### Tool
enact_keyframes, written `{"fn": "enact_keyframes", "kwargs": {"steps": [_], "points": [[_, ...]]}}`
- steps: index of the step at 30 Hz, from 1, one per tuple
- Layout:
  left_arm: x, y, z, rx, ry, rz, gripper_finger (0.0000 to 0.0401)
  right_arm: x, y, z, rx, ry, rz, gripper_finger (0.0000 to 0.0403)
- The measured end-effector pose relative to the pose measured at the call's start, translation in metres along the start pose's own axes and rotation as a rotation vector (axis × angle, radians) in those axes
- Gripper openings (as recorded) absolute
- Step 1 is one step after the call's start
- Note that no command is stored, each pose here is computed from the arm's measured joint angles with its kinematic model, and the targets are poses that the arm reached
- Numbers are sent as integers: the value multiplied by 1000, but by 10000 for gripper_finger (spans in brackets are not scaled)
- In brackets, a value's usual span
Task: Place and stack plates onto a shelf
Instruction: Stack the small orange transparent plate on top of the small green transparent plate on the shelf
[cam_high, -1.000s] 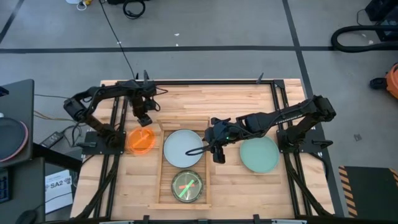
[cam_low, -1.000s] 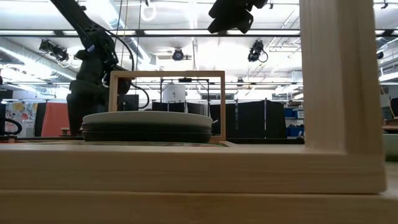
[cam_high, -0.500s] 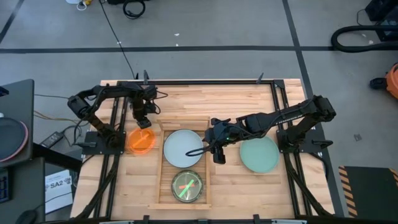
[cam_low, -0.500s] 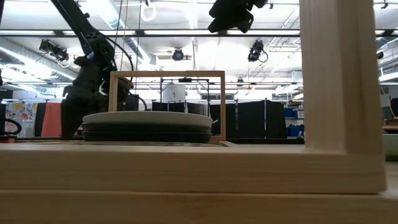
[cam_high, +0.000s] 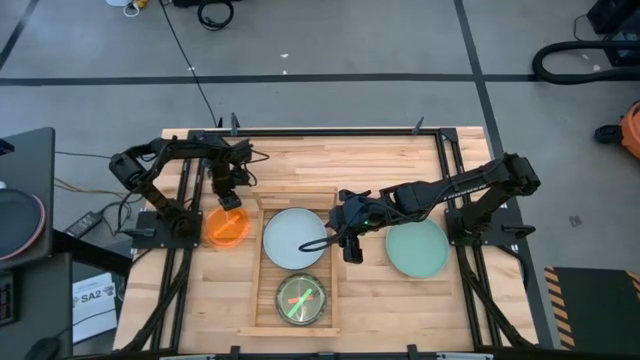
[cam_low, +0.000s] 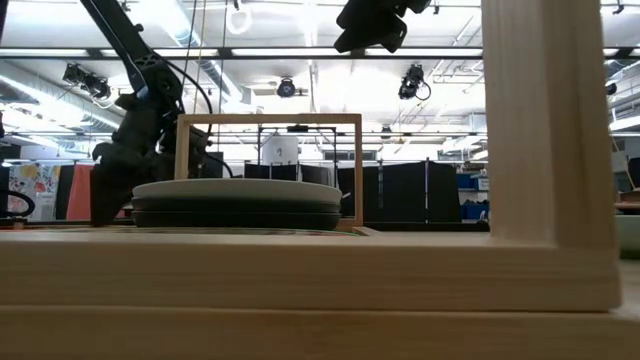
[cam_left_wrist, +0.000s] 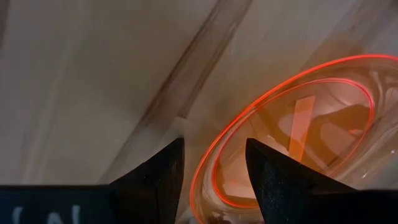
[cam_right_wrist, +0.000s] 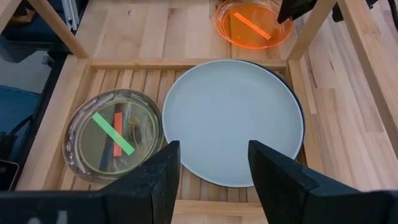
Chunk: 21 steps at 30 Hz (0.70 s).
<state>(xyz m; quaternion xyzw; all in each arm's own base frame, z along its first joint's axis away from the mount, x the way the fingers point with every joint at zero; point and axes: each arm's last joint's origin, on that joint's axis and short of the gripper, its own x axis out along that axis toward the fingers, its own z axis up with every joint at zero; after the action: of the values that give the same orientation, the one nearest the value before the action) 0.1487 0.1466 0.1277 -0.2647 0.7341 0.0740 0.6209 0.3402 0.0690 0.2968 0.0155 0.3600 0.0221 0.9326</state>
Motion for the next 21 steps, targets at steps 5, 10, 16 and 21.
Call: {"fn": "enact_keyframes", "kwargs": {"steps": [5, 10, 16, 21], "points": [[0, 0, 0, -1, 1, 2, 176, 0, 0, 0, 0, 0, 0, 195], [0, 0, 0, -1, 1, 4, 165, 0, 0, 0, 0, 0, 0, 195], [0, 0, 0, -1, 2, 4, 119, 0, 0, 0, 0, 0, 0, 195], [0, 0, 0, -1, 1, 4, 72, 0, 0, 0, 0, 0, 0, 195]]}}
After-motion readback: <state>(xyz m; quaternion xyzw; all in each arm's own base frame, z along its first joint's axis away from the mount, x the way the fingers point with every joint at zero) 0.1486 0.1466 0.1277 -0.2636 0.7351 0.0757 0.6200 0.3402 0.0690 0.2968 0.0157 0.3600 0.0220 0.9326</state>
